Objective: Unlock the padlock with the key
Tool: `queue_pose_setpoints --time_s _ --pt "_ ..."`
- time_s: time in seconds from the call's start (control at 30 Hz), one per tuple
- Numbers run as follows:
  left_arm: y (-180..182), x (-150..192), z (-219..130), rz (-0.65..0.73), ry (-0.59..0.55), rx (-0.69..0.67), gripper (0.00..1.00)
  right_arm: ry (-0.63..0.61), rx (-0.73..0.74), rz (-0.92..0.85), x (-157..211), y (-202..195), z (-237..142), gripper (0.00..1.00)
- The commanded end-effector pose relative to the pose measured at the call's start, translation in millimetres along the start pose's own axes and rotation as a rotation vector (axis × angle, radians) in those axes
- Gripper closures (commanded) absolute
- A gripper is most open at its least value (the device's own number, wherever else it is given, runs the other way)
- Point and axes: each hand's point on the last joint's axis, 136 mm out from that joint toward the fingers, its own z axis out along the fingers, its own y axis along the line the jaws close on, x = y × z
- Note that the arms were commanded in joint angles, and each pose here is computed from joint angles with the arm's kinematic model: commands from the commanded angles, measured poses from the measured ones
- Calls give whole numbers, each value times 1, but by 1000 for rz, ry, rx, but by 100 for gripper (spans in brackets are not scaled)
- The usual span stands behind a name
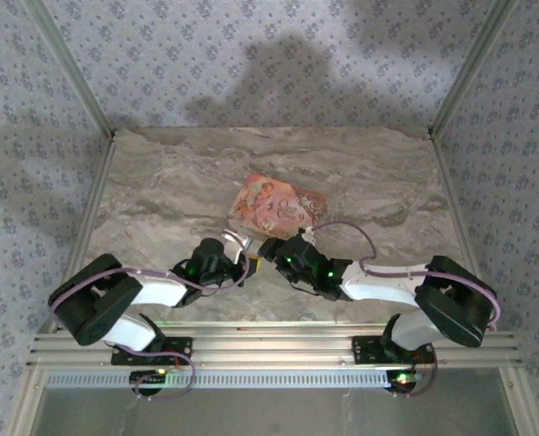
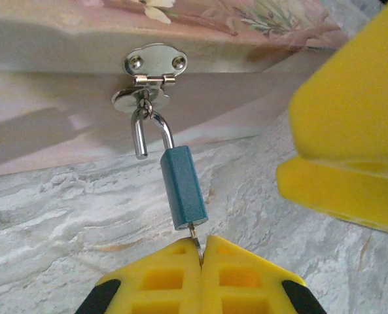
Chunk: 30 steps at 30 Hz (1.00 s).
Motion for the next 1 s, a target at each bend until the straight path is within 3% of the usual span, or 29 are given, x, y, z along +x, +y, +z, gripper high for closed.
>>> queue_pose_setpoints --time_s 0.0,0.27,0.43,0.6,0.73,0.97 --pt "-6 -4 -2 131 34 -11 100 -11 7 1 -2 4 4 35" --pt "-21 5 7 325 81 -24 100 41 48 6 1 1 16 40" --pt "-29 4 10 370 78 -31 100 50 105 4 2 -11 14 45" --pt "-33 4 11 404 83 -39 100 42 154 -2 0 -21 7 57" --pt "-36 4 12 428 85 -41 100 43 171 -3 2 -26 5 72" --pt "-44 3 14 464 86 -38 100 50 174 5 3 -30 5 86"
